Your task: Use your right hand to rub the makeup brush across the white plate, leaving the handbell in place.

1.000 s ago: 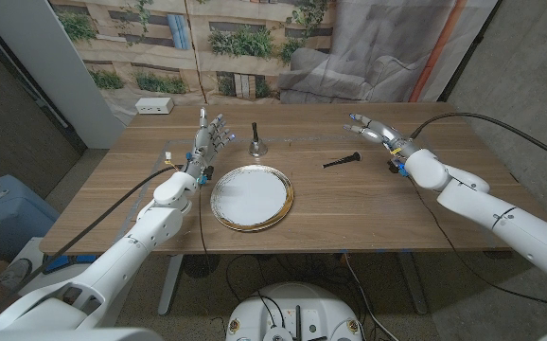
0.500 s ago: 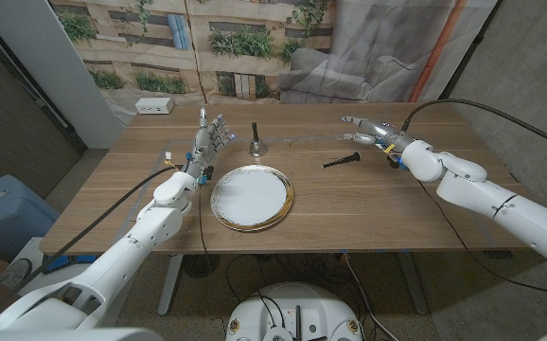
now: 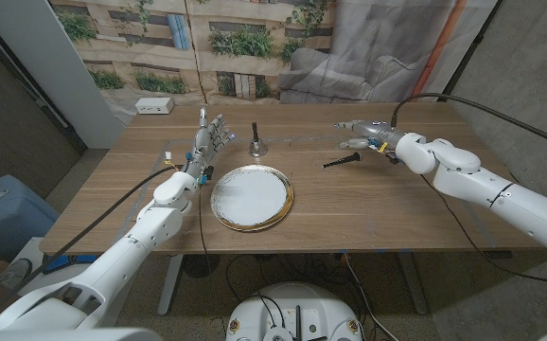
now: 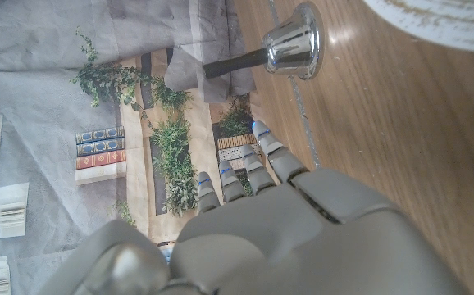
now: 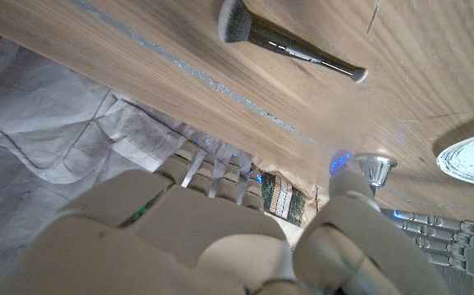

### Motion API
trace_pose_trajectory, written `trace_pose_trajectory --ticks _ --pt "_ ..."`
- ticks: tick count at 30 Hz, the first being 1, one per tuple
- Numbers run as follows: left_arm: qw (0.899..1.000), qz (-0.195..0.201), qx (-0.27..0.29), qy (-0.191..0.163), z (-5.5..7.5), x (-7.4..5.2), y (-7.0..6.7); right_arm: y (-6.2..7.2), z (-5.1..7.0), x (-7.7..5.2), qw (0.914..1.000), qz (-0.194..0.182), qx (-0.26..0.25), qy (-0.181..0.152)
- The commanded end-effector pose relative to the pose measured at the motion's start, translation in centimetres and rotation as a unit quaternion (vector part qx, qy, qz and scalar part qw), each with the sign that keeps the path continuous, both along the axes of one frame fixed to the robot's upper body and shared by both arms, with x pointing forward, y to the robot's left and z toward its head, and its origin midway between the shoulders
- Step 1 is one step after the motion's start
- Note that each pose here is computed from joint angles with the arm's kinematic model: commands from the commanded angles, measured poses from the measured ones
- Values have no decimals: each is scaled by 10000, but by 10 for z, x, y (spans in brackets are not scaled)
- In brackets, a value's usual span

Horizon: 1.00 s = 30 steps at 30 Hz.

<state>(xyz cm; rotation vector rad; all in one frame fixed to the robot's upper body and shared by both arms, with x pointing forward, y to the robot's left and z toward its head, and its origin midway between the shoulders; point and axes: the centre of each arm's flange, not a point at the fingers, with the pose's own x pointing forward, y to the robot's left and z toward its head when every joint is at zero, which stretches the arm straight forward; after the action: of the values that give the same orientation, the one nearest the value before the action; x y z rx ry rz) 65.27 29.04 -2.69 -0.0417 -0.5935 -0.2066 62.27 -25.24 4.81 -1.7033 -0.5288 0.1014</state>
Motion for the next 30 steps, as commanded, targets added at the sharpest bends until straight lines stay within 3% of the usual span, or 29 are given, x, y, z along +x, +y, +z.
trace_pose_trajectory --ticks 1,10,13,30 --pt "10000 1 0 0 0 0 0 12 7 4 9974 -245 -636 234" --pt "10000 0 -1 0 0 0 0 24 8 6 9908 -515 -1158 467" --pt "10000 0 -1 0 0 0 0 28 5 7 9835 -721 -1617 363" --pt "10000 0 0 0 0 0 0 44 -12 17 9782 -829 -1873 342"
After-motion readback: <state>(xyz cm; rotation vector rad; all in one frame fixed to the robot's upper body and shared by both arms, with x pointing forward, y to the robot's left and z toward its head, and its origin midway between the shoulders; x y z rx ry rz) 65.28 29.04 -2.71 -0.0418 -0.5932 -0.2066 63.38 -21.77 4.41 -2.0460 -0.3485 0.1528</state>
